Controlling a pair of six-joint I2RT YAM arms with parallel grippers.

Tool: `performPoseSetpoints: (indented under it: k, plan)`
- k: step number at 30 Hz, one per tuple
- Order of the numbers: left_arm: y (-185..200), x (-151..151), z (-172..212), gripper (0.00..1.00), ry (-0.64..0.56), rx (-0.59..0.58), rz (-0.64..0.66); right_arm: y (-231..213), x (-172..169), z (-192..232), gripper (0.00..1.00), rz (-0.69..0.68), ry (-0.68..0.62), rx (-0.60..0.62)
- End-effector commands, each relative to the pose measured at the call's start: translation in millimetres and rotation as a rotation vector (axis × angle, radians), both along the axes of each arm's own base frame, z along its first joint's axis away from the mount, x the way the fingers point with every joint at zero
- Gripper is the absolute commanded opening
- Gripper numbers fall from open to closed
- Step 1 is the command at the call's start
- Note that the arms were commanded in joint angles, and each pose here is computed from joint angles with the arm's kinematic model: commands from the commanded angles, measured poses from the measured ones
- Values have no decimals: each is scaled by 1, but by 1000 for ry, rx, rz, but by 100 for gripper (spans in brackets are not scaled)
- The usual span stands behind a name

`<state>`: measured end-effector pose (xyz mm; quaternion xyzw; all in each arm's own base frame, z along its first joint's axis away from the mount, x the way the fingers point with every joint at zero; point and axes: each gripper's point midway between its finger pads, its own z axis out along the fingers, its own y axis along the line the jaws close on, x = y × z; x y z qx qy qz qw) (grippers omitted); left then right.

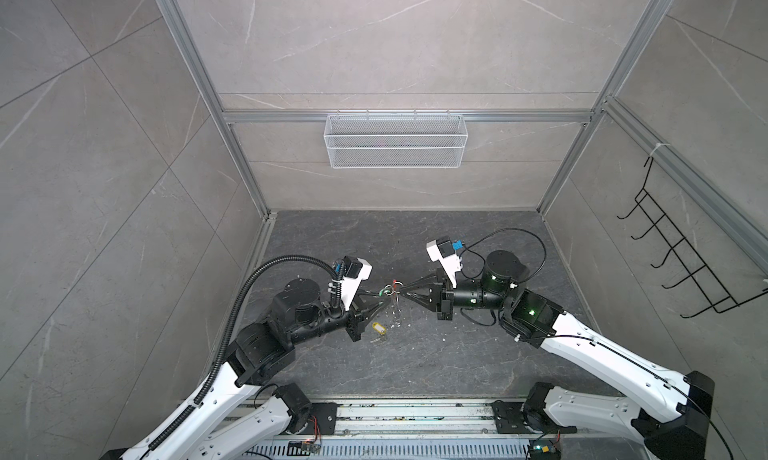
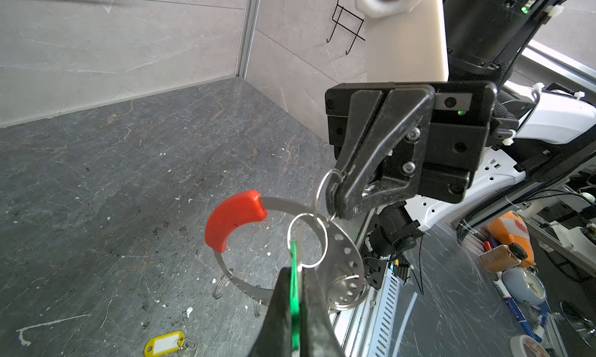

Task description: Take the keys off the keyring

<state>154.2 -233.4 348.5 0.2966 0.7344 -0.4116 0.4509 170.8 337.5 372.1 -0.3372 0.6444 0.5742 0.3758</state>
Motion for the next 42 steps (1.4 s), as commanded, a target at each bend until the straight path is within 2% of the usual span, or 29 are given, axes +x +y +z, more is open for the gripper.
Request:
performPoseSetpoints:
  k: [1,8,15,23,25,26,29,38,42]
  plan:
    - [23,12,17,0,-49,0,130,-14,-14,40,0,19,-101,68]
    - [25,10,21,0,-53,3,132,-14,-19,38,0,50,-124,45]
    - [27,8,27,0,-57,8,127,-17,-20,34,0,51,-165,-28]
    - [16,-4,35,0,-45,10,33,-11,-22,27,1,95,-161,-45]
    - [13,-9,37,0,-40,15,-8,-9,-24,26,19,116,-168,-37]
    - [11,-12,38,0,-40,12,-28,-9,-25,27,25,121,-175,-30]
    - [7,-22,40,0,-40,10,-92,-9,-28,29,36,140,-199,-13]
    - [-7,-48,45,0,-7,-2,-276,-11,-34,32,40,166,-270,-13]
    - [-7,-52,50,0,-9,-9,-300,-10,-39,28,40,210,-263,-23]
